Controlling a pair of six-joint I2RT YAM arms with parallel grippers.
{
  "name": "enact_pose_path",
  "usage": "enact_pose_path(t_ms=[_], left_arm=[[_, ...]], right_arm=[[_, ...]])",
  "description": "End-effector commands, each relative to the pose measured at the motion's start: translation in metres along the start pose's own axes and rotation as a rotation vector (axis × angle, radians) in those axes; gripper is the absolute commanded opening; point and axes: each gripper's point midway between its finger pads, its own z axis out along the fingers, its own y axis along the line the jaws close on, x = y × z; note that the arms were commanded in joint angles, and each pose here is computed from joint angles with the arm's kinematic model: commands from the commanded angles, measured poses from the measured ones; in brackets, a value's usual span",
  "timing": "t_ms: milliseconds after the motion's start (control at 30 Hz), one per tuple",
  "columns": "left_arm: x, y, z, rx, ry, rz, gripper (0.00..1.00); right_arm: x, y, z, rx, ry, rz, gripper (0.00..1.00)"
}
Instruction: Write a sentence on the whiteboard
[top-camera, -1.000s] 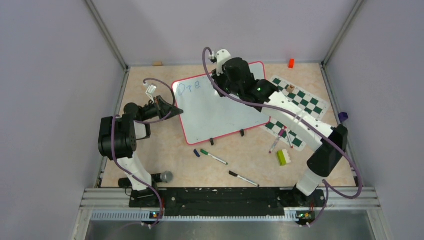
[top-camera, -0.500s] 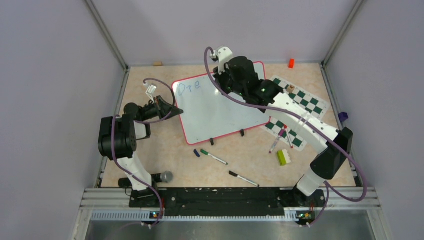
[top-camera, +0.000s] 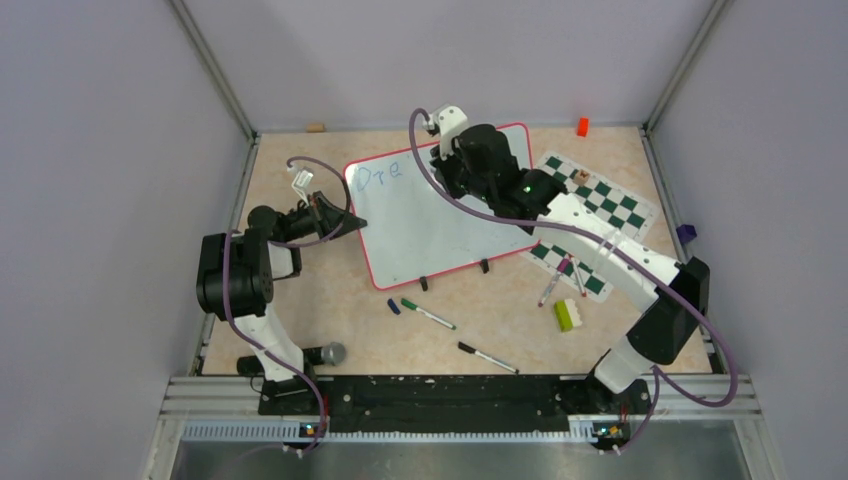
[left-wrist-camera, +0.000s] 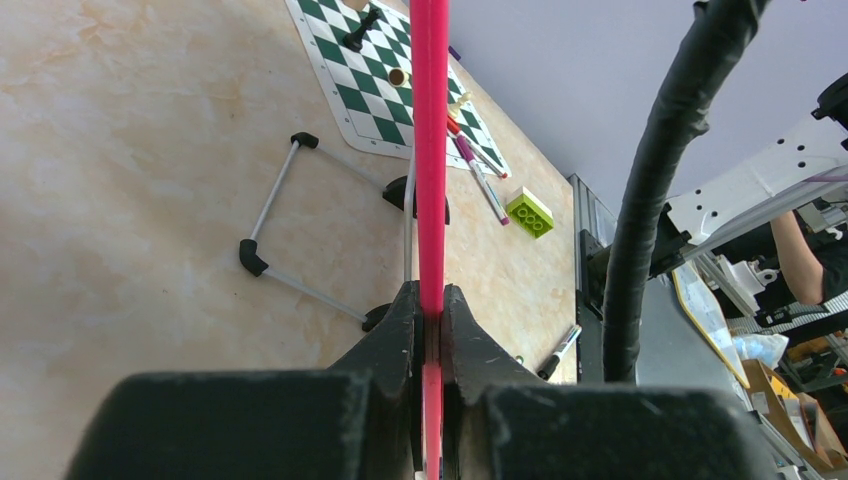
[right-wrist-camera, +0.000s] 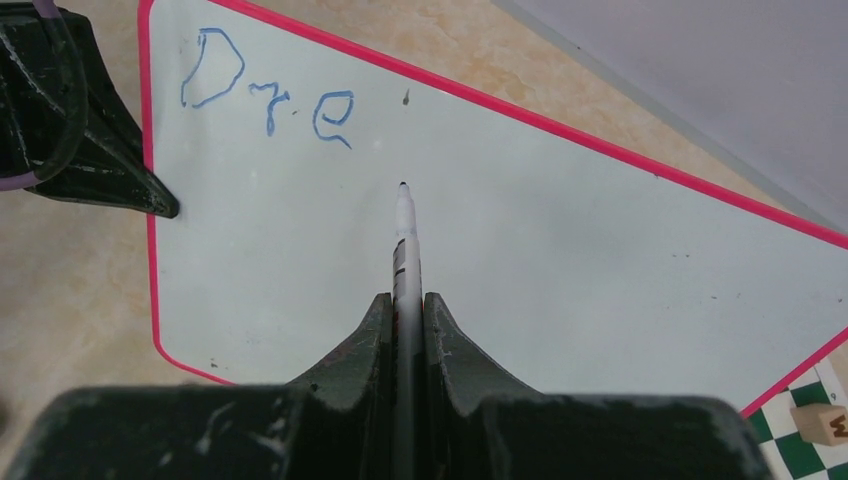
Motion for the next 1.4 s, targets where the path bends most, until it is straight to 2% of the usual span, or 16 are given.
enact_pose_path(t_ms=[0,733,1367], left_arm=[[-0.013,-0.015,0.003,0.039,0.007,0.183,0.00],[-0.012,-0.015,0.002,0.041,0.009,0.188,0.00],[-0.012,-0.015,0.002,0.040,0.008,0.186,0.00]], right_arm=[[-0.035,-0.007,-0.018,0.006,-0.120,0.034,0.00],[-0.039,0.015,0.009,0.002,-0.048,0.024,0.00],[-0.025,0.024,0.040,0.002,0.028,-0.001,0.00]])
